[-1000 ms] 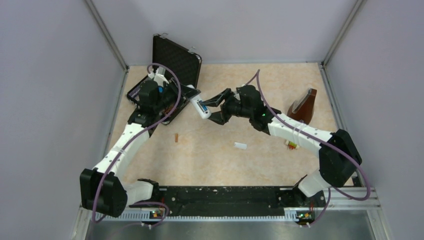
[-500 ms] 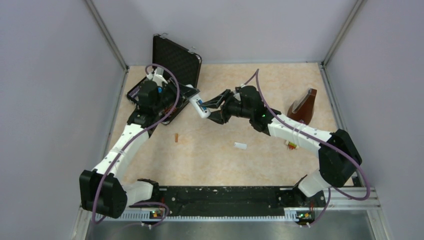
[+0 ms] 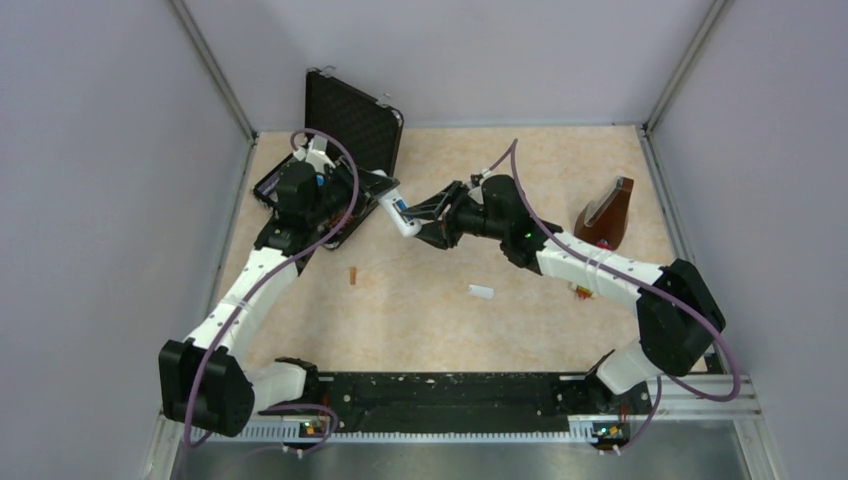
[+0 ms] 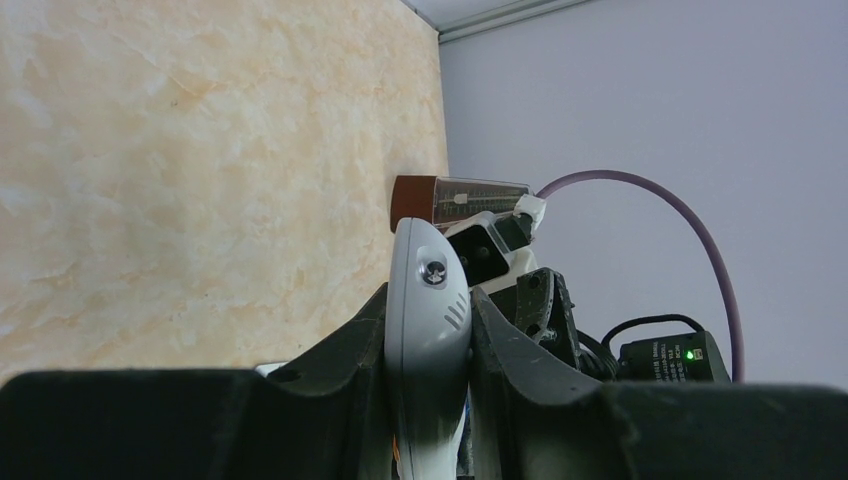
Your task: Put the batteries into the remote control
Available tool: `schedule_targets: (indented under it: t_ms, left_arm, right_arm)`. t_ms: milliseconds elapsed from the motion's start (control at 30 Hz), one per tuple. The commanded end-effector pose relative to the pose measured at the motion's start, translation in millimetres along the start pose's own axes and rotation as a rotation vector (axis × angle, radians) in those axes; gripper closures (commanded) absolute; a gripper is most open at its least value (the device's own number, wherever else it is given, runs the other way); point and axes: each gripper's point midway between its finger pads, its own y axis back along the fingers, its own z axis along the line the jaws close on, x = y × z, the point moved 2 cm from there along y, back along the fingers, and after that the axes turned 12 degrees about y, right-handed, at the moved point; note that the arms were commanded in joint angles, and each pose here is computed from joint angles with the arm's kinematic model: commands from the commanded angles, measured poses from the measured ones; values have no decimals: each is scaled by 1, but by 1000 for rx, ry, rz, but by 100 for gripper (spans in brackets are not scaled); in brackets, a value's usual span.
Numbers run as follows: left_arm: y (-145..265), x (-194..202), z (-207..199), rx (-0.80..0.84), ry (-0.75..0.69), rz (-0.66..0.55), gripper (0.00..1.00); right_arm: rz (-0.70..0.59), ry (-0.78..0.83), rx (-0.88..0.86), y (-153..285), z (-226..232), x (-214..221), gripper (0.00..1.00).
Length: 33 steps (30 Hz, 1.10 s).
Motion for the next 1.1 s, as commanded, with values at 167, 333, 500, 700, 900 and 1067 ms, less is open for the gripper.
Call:
schedule_targets:
  t_ms: [167,333,500,700,900,1067]
  left_arm:
    - [7,5,-27,102,-78,22,100]
    - [7,8,-27,116,-90,42,100]
    - [9,14,-28,160,-146,69,100]
    - [17,17,-34,202,-232,73,100]
    - [16,17,-33,193,-222,77,100]
    - [14,14,-31,165,-205,57,100]
  right_arm:
    - [-45,19,-110,10,33,-7,26]
    - [-40,26,-102,4,33,-9,17]
    - [-33,15,-104,1,31,-10,17]
    - [-35,6,-106,-1,30,-12,24]
    - [-18,0,-107,-5,27,-11,48]
    - [-10,5,-115,-7,28,-11,57]
